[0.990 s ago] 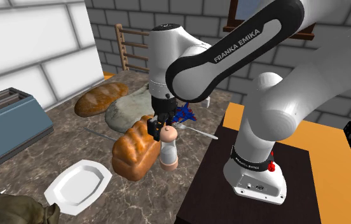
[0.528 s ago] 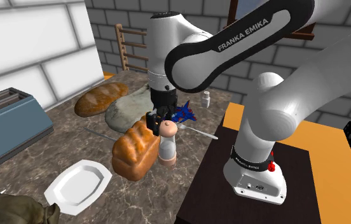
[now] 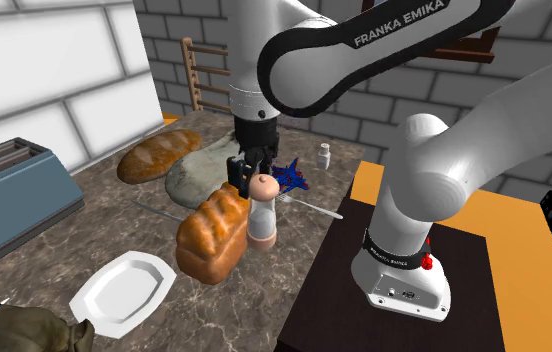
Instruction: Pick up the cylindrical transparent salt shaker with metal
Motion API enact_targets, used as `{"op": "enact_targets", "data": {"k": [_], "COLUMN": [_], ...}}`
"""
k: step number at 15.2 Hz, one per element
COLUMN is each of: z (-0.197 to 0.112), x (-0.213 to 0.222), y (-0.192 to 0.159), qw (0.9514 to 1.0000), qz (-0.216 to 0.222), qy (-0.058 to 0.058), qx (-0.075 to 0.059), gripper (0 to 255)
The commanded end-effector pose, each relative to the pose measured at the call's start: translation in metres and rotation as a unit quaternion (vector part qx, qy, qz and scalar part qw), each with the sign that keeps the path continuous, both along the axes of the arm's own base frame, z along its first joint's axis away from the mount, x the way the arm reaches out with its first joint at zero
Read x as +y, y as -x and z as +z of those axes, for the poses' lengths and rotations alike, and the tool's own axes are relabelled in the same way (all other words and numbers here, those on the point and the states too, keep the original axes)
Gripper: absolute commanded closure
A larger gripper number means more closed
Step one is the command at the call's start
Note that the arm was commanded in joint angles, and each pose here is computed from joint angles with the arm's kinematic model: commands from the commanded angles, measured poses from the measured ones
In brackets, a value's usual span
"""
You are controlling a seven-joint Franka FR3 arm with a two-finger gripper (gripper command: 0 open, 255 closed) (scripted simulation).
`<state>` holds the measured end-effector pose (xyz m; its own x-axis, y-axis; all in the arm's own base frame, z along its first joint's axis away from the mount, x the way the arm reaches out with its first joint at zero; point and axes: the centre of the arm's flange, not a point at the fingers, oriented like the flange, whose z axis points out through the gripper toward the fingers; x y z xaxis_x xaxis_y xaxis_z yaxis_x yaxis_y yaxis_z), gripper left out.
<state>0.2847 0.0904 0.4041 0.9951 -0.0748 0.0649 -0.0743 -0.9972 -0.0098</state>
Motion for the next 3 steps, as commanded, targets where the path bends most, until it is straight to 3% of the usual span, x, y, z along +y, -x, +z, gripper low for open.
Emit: {"op": "enact_targets", "data": {"k": [1, 3], "z": [0.0122, 0.013], "x": [-0.0006, -0.0006], "y": [0.0012, 0.0012], "qw": [1.0, 1.0], "qz": [0.0, 0.0], "qy": [0.0, 0.0], "qx": [0.0, 0.0], "gripper": [255, 255]}}
